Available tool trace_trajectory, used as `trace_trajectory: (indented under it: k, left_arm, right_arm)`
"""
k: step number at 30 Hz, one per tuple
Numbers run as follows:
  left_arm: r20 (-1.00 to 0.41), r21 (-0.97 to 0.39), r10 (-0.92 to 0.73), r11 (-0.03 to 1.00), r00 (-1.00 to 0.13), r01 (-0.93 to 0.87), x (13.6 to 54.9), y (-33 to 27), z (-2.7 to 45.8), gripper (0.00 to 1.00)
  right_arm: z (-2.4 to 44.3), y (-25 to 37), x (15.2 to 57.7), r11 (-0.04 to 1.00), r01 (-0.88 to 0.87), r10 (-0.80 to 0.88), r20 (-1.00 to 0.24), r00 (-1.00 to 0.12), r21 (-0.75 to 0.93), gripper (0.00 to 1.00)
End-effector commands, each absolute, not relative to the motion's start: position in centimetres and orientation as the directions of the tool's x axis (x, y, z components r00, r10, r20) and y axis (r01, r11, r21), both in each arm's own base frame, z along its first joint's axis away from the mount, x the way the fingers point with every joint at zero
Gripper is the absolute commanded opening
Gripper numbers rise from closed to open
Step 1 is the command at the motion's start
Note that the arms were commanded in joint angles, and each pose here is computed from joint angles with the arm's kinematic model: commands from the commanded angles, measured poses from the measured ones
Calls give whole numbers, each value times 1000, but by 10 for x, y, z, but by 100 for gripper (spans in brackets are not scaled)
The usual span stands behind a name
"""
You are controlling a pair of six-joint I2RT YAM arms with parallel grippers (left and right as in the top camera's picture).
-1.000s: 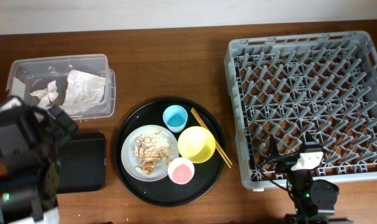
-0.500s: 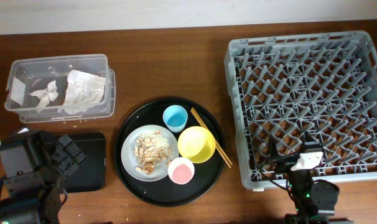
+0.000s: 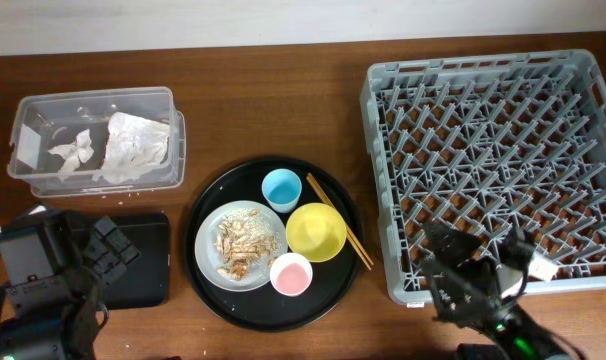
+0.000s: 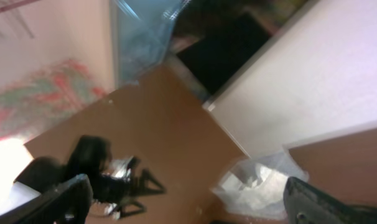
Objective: Sort waste into correct bins and load items into the dishwasher rack
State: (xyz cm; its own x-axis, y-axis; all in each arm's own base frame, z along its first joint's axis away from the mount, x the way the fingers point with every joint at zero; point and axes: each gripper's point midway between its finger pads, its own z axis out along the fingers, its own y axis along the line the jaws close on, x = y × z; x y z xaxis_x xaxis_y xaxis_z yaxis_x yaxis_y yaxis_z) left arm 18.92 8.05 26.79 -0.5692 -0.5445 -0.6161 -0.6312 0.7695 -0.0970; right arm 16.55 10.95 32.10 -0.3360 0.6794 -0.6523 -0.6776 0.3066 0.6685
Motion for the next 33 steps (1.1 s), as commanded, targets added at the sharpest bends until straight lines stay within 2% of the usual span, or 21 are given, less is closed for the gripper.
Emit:
trace_trajectory:
  k: [1,3,4,8,12,14,17,19,22,29,30,31,32,33]
  left_arm:
    - [-615,-112,-557,762,-558,-638,189,80,269,99]
    - [-616,-112,-557,762,-558,-637,189,80,269,99]
    - [-616,-112,-557,762,-558,-637,189,80,269,99]
    - [-616,-112,-557,762,-558,-637,189,80,269,99]
    - [-615,-112,-557,762,-558,-638,189,80,269,99]
    - [-616,-112,-557,762,-557,-637,189,80,269,99]
    - [-615,-112,-557,762,-558,-638,189,80,269,99]
    - [-616,-112,-557,762,-557,-637,189,80,269,99]
    - [-616,-112,-557,762,-557,-637,189,80,269,99]
    - [-616,-112,-557,762,-558,-637,189,80,269,99]
    - [-615,-112,-557,762,-558,-638,189,80,269,99]
    - [-616,-112,-557,762,-558,-637,189,80,269,99]
    - [-616,-112,-557,762,-558,-637,189,80,269,99]
    - [-616,-112,-557,762,-557,-637,189,80,269,99]
  right_arm:
    - [361,103,175,516,-637,583,-780,-228,572,98]
    - [359,96,200,653,-522,470,-834,-288,549,99]
    - [354,95,217,688,-469,415,-830,-372,554,98]
    - [353,120,262,734,-440,190,-779,-597,517,98]
    - [339,169,300,909,-351,-96,-707,-701,224,99]
    - [316,212,313,915,-385,-239,-606,-758,121,99]
    - [260,259,328,902,-428,-382,-355,-853,59,99]
    - [229,286,331,886,-451,-416,-250,-874,105,98]
    - [193,328,335,846,-471,-433,-194,-880,249,98]
    - [154,357,350,835,-448,-415,-170,-894,319,99]
    - [147,355,355,866,-404,-371,-164,-914,293,75]
    - [137,348,363,915,-327,-297,-156,-942,236,59]
    - [129,346,366,940,-284,-256,-156,-954,191,53]
    - [124,349,366,941,-294,-267,-165,-949,166,52]
